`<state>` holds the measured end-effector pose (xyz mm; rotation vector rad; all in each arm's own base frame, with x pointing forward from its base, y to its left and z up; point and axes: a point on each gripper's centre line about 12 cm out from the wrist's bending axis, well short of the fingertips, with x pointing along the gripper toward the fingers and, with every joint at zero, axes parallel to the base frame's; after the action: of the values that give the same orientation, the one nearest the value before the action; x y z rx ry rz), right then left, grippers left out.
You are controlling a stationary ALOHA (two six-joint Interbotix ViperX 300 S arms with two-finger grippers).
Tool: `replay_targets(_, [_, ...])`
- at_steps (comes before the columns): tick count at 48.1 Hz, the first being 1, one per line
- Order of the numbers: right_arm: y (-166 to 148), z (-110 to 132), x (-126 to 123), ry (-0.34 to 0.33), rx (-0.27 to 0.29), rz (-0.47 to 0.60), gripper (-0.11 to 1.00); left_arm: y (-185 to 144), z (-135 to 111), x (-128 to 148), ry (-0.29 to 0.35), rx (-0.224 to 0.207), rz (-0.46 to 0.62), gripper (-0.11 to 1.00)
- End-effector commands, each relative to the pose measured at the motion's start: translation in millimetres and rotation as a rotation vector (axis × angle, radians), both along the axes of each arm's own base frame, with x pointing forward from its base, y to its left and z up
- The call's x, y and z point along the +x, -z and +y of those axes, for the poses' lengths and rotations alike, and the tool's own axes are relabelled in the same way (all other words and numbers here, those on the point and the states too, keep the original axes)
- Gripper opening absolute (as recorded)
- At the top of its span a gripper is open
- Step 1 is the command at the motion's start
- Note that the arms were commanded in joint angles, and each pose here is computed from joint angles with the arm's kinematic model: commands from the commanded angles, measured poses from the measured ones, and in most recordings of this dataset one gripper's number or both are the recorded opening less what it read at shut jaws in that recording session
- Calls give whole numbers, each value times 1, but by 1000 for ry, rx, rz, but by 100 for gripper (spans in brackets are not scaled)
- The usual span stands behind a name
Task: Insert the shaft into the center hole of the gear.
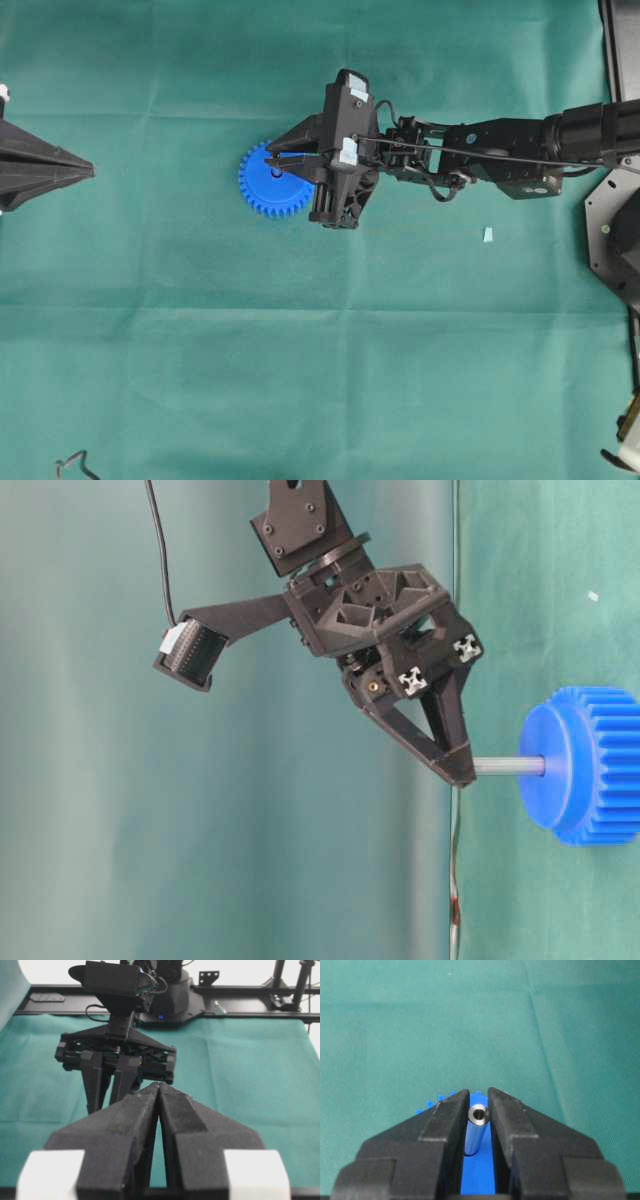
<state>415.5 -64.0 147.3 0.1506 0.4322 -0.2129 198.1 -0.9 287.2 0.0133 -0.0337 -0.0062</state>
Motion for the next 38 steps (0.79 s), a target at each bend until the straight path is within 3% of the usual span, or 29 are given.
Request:
replay_targets(1, [-4,-2,3,6,-2,-27,15,-11,0,2,1,0,-31,0])
replay_targets(18, [26,1,7,17,16,12,15,-11,0,2,1,1,-28,0])
replay_targets(38, [28,4,7,5,12,24,15,-10,0,3,1,1,-23,0])
